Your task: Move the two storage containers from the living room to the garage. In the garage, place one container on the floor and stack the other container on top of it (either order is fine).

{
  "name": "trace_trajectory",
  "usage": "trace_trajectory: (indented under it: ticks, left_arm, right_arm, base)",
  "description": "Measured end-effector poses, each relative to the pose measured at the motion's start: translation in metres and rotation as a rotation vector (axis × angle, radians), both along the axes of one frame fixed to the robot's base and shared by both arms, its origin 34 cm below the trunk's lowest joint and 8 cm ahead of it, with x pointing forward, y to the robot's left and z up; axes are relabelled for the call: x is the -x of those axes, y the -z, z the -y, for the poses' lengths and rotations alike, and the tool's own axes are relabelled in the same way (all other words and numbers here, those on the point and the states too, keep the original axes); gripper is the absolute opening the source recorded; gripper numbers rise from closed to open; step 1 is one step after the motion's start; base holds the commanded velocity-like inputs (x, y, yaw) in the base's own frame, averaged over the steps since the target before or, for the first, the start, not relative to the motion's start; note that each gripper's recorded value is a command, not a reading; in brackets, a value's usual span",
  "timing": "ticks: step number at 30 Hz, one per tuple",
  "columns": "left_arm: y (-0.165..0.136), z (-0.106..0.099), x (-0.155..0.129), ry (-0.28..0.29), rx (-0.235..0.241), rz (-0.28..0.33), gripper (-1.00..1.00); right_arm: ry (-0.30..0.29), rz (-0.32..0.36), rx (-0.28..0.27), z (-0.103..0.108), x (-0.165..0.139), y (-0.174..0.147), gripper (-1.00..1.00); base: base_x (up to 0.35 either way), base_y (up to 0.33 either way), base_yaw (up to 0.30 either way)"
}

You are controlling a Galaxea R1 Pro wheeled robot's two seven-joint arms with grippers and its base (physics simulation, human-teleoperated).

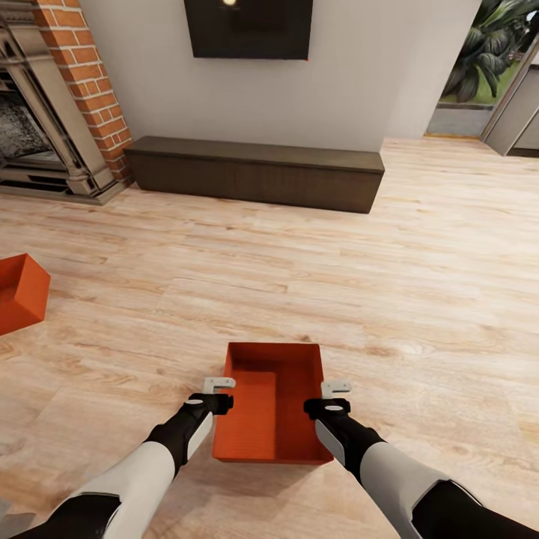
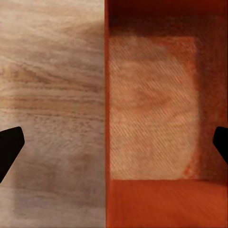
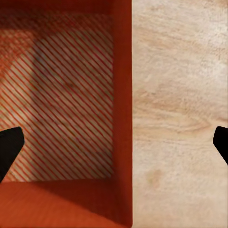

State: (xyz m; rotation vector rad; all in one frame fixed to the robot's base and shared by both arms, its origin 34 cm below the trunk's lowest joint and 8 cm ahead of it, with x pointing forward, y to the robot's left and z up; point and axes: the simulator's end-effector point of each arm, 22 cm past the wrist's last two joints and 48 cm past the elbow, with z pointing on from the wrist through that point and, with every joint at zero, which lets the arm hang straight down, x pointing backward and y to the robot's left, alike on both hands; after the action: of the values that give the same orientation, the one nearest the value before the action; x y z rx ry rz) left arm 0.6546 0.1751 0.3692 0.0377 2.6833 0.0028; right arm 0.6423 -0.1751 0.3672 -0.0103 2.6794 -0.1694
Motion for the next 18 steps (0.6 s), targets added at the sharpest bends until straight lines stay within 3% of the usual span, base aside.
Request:
trace_trajectory:
  ticks: [18]
  left_arm:
    - [0.037, 0.0, 0.007, 0.0, 0.0, -0.001, 1.0]
  right_arm:
    - [0.0, 0.002, 0.0, 0.0, 0.006, 0.037, 1.0]
  base:
    - [0.0, 0.0, 0.0]
